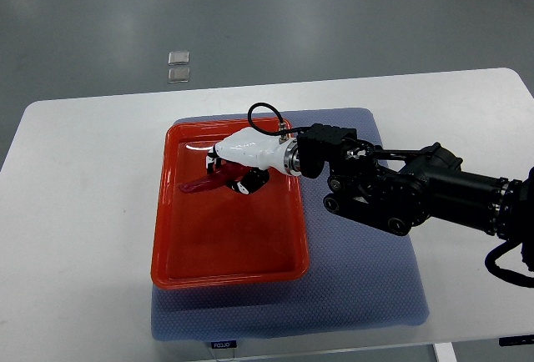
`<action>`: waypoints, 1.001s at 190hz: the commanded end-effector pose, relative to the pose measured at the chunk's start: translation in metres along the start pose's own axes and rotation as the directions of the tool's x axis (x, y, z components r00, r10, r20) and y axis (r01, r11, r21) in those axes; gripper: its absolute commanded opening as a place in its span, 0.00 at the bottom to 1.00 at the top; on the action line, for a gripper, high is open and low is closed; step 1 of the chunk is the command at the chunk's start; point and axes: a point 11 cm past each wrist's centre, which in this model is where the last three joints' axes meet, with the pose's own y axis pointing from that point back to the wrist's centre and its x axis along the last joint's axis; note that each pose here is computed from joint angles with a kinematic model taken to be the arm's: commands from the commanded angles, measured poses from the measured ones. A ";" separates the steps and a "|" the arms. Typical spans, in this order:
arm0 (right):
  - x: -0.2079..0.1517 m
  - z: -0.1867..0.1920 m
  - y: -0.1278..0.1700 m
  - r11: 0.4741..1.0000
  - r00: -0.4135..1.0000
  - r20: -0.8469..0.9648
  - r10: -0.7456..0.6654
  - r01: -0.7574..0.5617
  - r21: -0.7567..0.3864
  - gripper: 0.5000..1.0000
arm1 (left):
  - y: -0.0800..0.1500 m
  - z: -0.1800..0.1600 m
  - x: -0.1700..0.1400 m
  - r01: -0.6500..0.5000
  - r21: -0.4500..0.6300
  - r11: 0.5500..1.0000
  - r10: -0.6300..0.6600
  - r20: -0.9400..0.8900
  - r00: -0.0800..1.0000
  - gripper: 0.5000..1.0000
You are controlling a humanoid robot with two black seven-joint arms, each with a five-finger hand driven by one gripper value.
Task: Place red pepper on red tray
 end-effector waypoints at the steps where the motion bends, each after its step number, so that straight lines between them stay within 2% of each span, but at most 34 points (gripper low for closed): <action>1: -0.005 0.001 0.000 1.000 1.000 -0.005 -0.005 0.005 -0.002 0.21 | 0.000 0.000 0.000 0.000 0.000 1.000 0.000 0.000 1.000 1.00; 8: -0.006 0.000 0.000 1.000 1.000 -0.010 -0.003 0.003 -0.001 0.27 | 0.000 0.000 0.000 0.000 0.000 1.000 0.000 0.000 1.000 1.00; 18: -0.009 0.001 0.001 1.000 1.000 -0.017 -0.001 0.001 -0.003 0.41 | 0.000 0.000 0.000 0.000 0.000 1.000 0.000 -0.001 1.000 1.00; 19: -0.009 0.001 0.001 1.000 1.000 -0.018 -0.001 0.001 -0.003 0.45 | 0.000 0.000 0.000 0.000 0.001 1.000 0.000 0.002 1.000 1.00; 21: -0.009 0.001 0.001 1.000 1.000 -0.018 -0.001 0.001 -0.003 0.45 | 0.000 0.000 0.000 0.000 0.001 1.000 0.000 0.002 1.000 1.00; 25: -0.010 0.000 0.001 1.000 1.000 -0.016 0.005 -0.005 -0.002 0.56 | 0.000 0.000 0.000 0.000 0.000 1.000 0.000 -0.001 1.000 1.00; 27: -0.010 0.000 0.001 1.000 1.000 -0.016 0.005 -0.005 -0.002 0.56 | 0.000 0.000 0.000 0.000 0.000 1.000 0.000 -0.001 1.000 1.00; 29: -0.010 0.001 0.001 1.000 1.000 -0.017 0.010 -0.010 -0.003 0.61 | 0.000 0.000 0.000 0.000 0.000 1.000 0.000 0.000 1.000 1.00; 49: -0.007 0.003 0.002 1.000 0.999 -0.016 0.028 -0.028 -0.008 0.79 | 0.000 0.000 0.000 0.000 0.001 1.000 0.000 0.002 1.000 1.00; 89: 0.010 0.028 0.015 0.990 0.991 0.038 0.126 -0.123 -0.066 0.79 | 0.000 0.000 0.000 0.000 0.000 1.000 0.000 -0.001 1.000 1.00; 124: 0.034 0.067 0.038 0.952 0.920 0.266 0.287 -0.242 -0.188 0.79 | 0.000 0.000 0.000 0.000 0.000 1.000 0.000 0.000 1.000 1.00; 155: 0.030 0.117 0.065 0.881 0.737 0.498 0.457 -0.300 -0.365 0.79 | 0.000 0.000 0.000 0.000 0.001 1.000 0.000 0.002 1.000 1.00; 190: 0.013 0.161 0.096 0.787 0.433 0.658 0.616 -0.310 -0.533 0.79 | 0.000 0.000 0.000 0.000 0.001 1.000 0.000 0.002 1.000 1.00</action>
